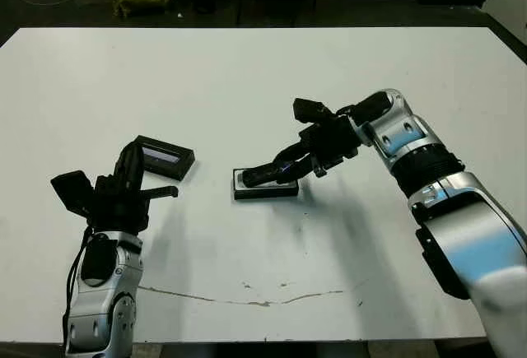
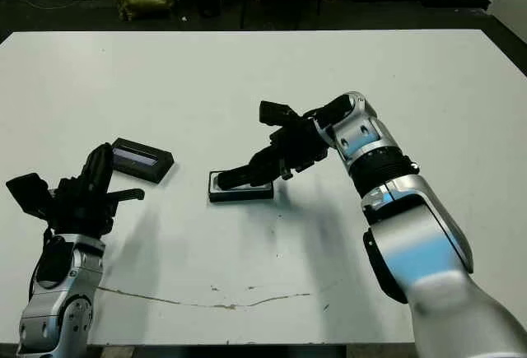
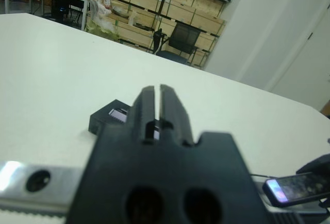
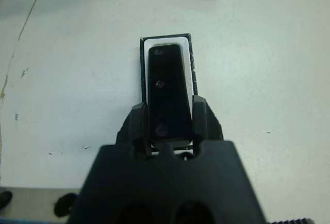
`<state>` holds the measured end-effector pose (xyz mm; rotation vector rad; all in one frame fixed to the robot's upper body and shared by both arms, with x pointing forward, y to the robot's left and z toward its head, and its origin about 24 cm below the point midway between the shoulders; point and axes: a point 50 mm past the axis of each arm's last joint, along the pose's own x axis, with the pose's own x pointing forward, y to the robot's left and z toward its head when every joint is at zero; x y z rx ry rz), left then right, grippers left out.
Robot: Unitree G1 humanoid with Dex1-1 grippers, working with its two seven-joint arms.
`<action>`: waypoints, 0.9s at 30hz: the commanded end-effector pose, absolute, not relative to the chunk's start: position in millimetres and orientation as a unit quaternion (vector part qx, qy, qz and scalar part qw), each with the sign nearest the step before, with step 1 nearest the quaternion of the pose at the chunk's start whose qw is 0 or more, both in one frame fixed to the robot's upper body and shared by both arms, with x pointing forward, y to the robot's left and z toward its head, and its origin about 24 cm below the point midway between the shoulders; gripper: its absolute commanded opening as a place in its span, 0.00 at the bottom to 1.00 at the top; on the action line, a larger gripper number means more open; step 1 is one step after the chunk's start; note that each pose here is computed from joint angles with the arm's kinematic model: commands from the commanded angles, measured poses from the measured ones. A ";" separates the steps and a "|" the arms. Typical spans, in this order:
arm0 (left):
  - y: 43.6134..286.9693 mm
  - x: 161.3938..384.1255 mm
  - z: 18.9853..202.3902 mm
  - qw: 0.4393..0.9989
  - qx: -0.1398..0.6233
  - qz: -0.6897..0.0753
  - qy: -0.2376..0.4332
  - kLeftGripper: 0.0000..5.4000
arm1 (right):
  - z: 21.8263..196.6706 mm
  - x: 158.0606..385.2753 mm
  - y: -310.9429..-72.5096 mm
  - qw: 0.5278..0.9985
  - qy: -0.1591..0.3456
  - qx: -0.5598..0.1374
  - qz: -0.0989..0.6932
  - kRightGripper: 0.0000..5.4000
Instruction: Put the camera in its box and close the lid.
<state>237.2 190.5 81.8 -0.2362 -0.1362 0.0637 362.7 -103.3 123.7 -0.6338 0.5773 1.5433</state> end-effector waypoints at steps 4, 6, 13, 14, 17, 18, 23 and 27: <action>193.2 234.5 74.8 0.992 -0.115 0.037 -0.048 0.00 | 113.0 360.1 -104.8 0.629 0.269 -0.273 0.676 0.10; 193.3 234.7 74.7 0.992 -0.112 0.038 -0.050 0.00 | 111.3 359.5 -103.8 0.626 0.272 -0.269 0.680 0.10; 193.2 234.3 74.6 0.991 -0.115 0.037 -0.049 0.00 | 108.3 358.6 -98.6 0.619 0.265 -0.284 0.683 0.10; 193.2 234.3 74.5 0.991 -0.115 0.038 -0.049 0.00 | 107.8 358.5 -98.0 0.618 0.265 -0.286 0.682 0.10; 193.4 234.4 74.1 0.991 -0.116 0.037 -0.048 0.00 | 105.1 357.4 -95.8 0.613 0.261 -0.288 0.687 0.10; 193.5 234.4 74.0 0.992 -0.114 0.037 -0.048 0.00 | 103.7 356.8 -95.2 0.612 0.263 -0.286 0.689 0.10; 193.0 234.6 73.9 0.991 -0.116 0.037 -0.051 0.00 | 95.2 354.0 -92.9 0.608 0.263 -0.285 0.693 0.10; 193.5 234.5 73.8 0.992 -0.115 0.036 -0.047 0.00 | 93.0 353.1 -90.5 0.607 0.265 -0.281 0.695 0.10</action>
